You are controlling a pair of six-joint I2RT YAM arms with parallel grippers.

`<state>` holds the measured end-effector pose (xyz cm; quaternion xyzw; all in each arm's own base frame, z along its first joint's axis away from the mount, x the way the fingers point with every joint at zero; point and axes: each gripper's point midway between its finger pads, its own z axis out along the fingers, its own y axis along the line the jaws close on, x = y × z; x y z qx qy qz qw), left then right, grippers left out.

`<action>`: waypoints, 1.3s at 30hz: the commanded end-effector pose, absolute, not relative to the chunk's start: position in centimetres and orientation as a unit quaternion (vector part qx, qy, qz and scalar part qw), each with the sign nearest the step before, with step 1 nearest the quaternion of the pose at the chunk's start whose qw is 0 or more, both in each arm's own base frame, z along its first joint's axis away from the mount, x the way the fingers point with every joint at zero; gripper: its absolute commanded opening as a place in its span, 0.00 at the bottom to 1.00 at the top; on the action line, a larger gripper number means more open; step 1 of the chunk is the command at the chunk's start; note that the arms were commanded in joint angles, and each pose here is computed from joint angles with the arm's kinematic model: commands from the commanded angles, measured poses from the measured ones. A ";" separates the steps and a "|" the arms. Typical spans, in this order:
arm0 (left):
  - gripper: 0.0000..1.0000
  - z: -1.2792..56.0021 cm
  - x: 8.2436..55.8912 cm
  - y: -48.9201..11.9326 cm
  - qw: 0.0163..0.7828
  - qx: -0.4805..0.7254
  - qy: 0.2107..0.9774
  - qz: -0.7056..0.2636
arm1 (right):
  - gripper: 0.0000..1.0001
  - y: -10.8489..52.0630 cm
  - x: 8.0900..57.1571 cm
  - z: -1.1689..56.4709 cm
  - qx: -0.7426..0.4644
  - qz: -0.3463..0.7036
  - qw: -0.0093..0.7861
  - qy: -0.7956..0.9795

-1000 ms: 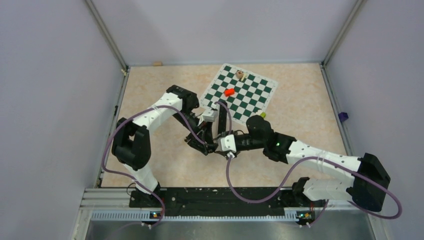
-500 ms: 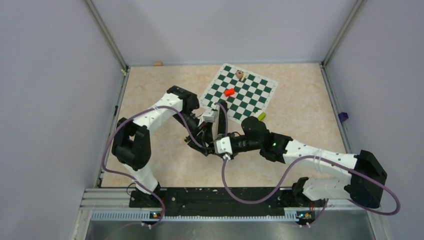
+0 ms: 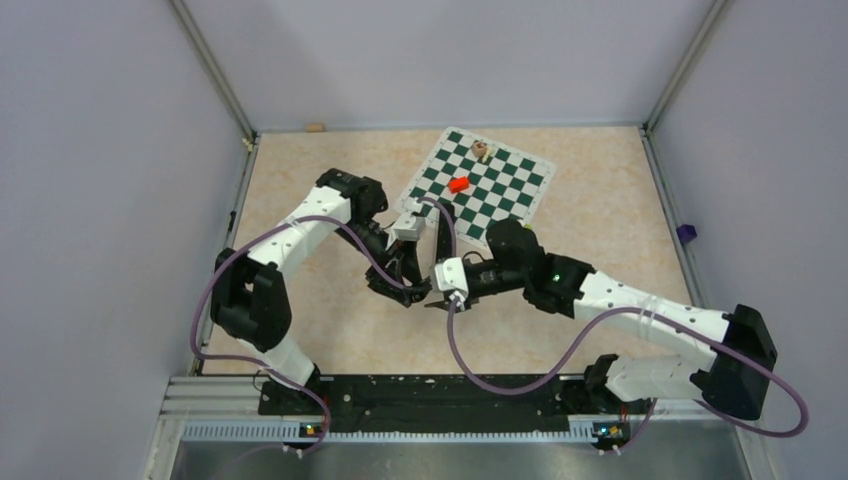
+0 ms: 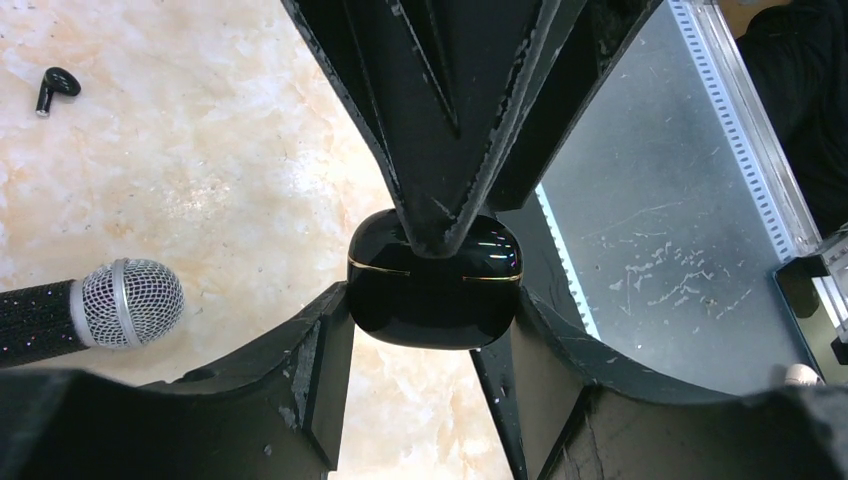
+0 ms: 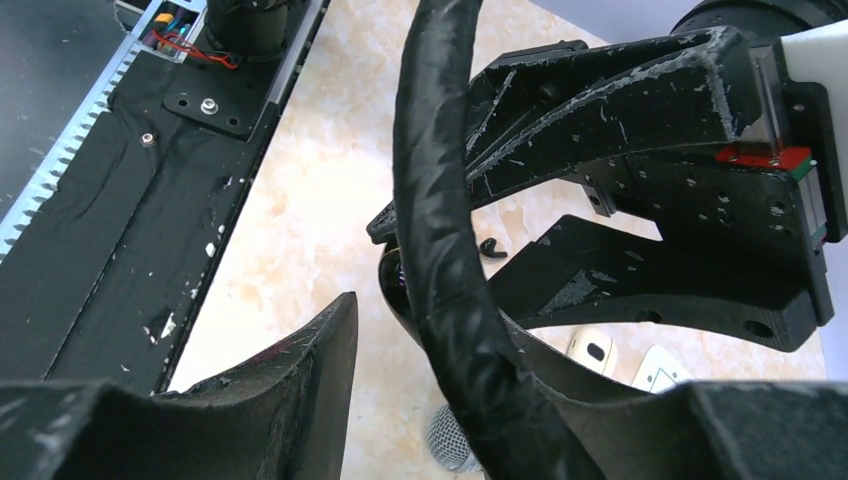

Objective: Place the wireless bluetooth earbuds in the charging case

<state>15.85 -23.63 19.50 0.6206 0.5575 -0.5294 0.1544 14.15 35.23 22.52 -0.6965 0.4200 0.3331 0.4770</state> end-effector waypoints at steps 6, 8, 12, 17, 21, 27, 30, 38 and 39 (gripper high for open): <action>0.47 20.9 15.2 -24.2 0.176 0.619 0.533 -0.549 | 0.28 36.3 14.9 22.8 -0.686 0.340 0.482 0.426; 0.47 21.0 15.2 -24.2 0.179 0.618 0.532 -0.551 | 0.27 36.4 15.1 22.4 -0.688 0.335 0.483 0.426; 0.48 21.3 15.2 -24.3 0.181 0.616 0.530 -0.554 | 0.13 36.8 15.2 21.3 -0.693 0.326 0.480 0.429; 0.47 21.4 15.1 -24.4 0.183 0.615 0.529 -0.555 | 0.00 37.1 15.8 21.0 -0.689 0.313 0.488 0.434; 0.54 21.4 15.1 -24.3 0.182 0.616 0.531 -0.553 | 0.00 36.8 16.3 21.9 -0.682 0.301 0.502 0.439; 0.52 21.6 15.1 -24.3 0.185 0.616 0.529 -0.554 | 0.00 36.5 16.6 22.6 -0.675 0.295 0.504 0.452; 0.51 21.7 15.0 -24.3 0.187 0.618 0.527 -0.552 | 0.50 36.4 16.5 22.4 -0.688 0.288 0.503 0.437; 0.49 21.5 15.1 -24.0 0.188 0.624 0.527 -0.545 | 0.78 33.8 16.8 23.9 -0.723 0.217 0.532 0.383; 0.49 21.5 15.1 -24.1 0.188 0.624 0.527 -0.546 | 0.78 33.6 16.8 24.2 -0.720 0.221 0.535 0.383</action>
